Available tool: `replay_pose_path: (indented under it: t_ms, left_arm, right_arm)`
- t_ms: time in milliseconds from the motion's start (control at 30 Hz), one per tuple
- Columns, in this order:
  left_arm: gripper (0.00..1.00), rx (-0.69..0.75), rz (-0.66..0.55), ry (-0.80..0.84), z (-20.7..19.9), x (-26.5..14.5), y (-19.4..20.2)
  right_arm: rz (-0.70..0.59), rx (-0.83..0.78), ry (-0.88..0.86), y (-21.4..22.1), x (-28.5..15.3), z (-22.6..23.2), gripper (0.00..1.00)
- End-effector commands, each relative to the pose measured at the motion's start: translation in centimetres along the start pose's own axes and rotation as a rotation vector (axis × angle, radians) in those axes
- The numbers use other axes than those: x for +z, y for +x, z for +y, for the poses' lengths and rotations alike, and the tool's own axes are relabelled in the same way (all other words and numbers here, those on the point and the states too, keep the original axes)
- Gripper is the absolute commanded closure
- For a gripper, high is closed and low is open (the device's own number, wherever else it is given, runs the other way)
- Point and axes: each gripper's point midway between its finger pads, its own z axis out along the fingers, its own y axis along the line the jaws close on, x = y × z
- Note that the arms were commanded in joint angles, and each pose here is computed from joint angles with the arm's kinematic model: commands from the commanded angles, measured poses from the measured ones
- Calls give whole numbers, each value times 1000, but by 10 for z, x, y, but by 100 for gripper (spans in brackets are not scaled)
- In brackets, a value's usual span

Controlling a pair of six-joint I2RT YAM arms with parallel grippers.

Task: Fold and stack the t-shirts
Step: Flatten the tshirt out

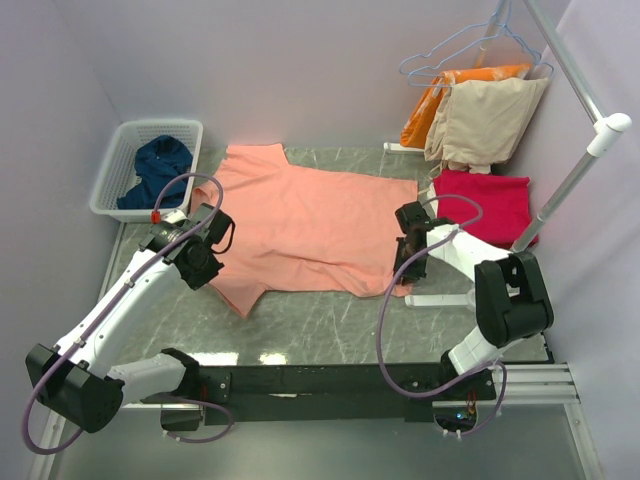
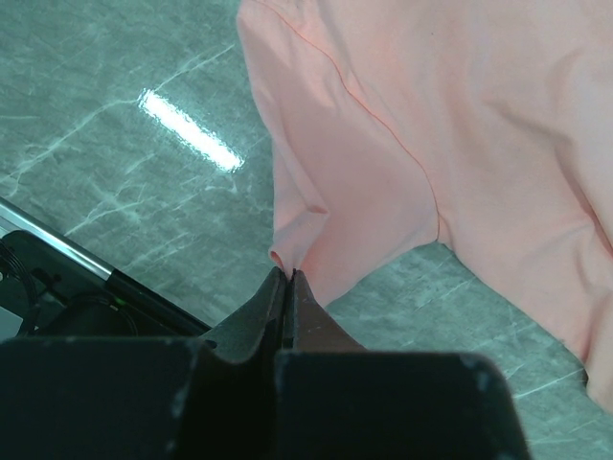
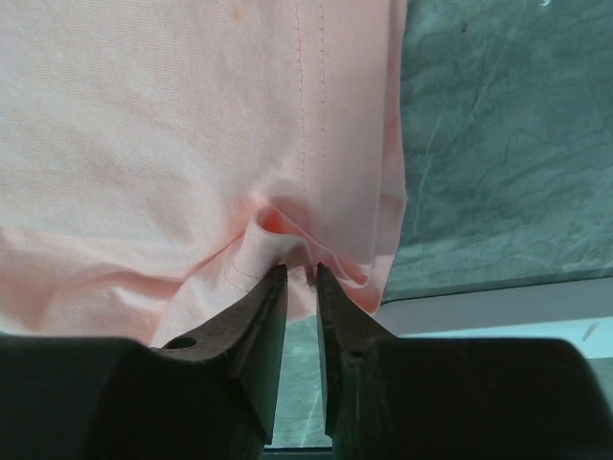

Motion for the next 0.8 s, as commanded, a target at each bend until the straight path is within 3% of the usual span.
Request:
replay_pose_path:
  t_ms: [0, 133, 267, 333, 367, 467, 667, 767]
  left_arm:
    - [99, -3, -45, 31, -5, -9, -13]
    - [99, -4, -47, 35, -5, -10, -14]
    - [99, -7, -47, 32, -3, -10, -14]
    - [99, -8, -50, 36, -3, -11, -14]
    - [99, -11, -49, 34, -2, -11, -14]
    - [99, -12, -51, 34, -1, -12, -14]
    - [99, -25, -93, 30, 2, -24, -29]
    - [99, -51, -137, 43, 2, -42, -46]
  right_arm:
    - [22, -34, 13, 2, 4, 3, 73]
    - [53, -41, 32, 8, 9, 2, 69]
    - [56, -42, 75, 7, 12, 0, 71]
    - [47, -32, 73, 6, 9, 1, 83]
    - [45, -25, 81, 5, 8, 0, 95]
    - [22, -20, 98, 1, -1, -1, 100]
    - [-51, 10, 107, -8, -47, -3, 100]
    - [-143, 24, 31, -17, -101, 1, 100]
